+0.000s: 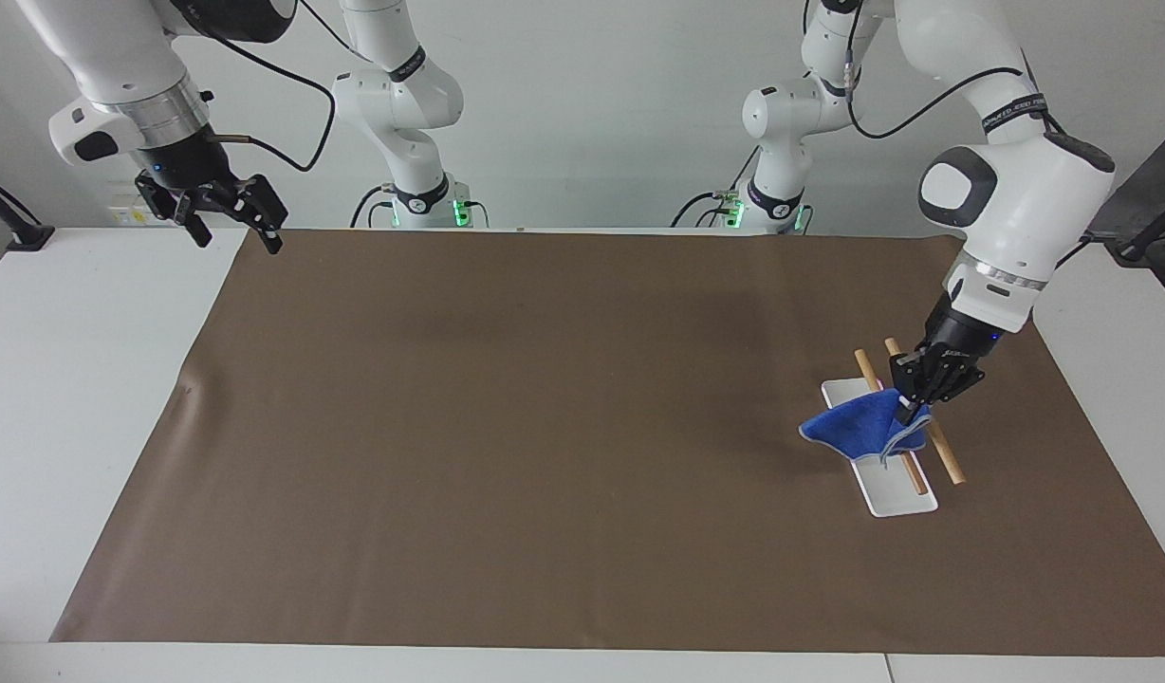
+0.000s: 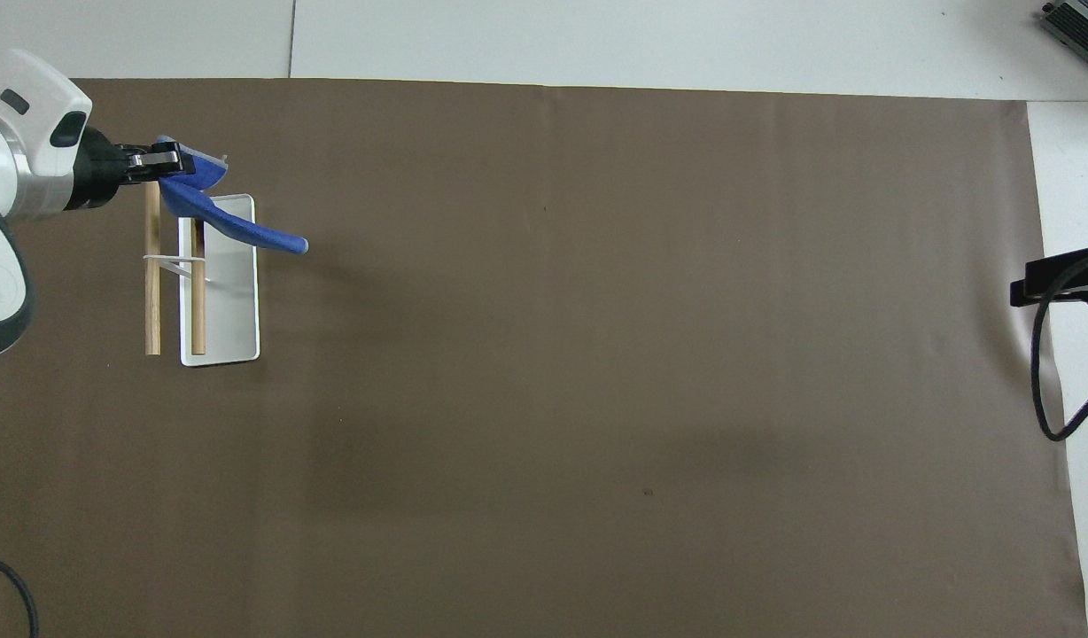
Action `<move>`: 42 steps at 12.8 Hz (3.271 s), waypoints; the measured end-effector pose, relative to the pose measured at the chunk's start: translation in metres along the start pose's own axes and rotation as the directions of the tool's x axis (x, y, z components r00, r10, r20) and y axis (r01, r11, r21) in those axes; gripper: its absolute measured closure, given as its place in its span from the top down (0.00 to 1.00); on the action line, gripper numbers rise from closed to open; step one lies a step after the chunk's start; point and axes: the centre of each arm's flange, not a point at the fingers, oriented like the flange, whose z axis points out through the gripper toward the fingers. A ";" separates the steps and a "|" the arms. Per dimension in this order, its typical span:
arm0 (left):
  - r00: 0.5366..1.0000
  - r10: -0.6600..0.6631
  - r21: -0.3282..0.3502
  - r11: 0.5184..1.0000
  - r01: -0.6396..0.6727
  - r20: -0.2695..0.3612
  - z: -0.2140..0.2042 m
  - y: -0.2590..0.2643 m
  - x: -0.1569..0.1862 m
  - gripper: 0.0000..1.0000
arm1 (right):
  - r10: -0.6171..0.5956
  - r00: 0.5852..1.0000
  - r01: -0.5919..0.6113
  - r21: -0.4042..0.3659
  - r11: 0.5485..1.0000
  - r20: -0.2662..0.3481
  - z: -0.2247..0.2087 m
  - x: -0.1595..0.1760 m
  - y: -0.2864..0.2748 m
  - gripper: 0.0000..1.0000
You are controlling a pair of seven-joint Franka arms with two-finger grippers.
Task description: Right arm passes towel to left arm to hang
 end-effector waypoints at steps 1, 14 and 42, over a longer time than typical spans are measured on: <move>0.999 0.036 0.000 0.999 -0.036 0.006 -0.002 0.003 0.003 0.02 | 0.000 1.000 0.000 0.000 1.000 0.012 0.004 -0.001 0.000 1.00; 0.837 0.524 -0.049 0.851 -0.523 0.159 0.012 0.036 -0.014 0.02 | 0.025 0.999 -0.025 0.001 1.000 0.020 0.006 -0.005 -0.002 1.00; 0.651 0.724 -0.038 0.675 -0.737 0.229 0.003 -0.108 -0.019 0.02 | 0.024 1.000 -0.024 0.001 1.000 0.020 0.006 -0.006 -0.003 1.00</move>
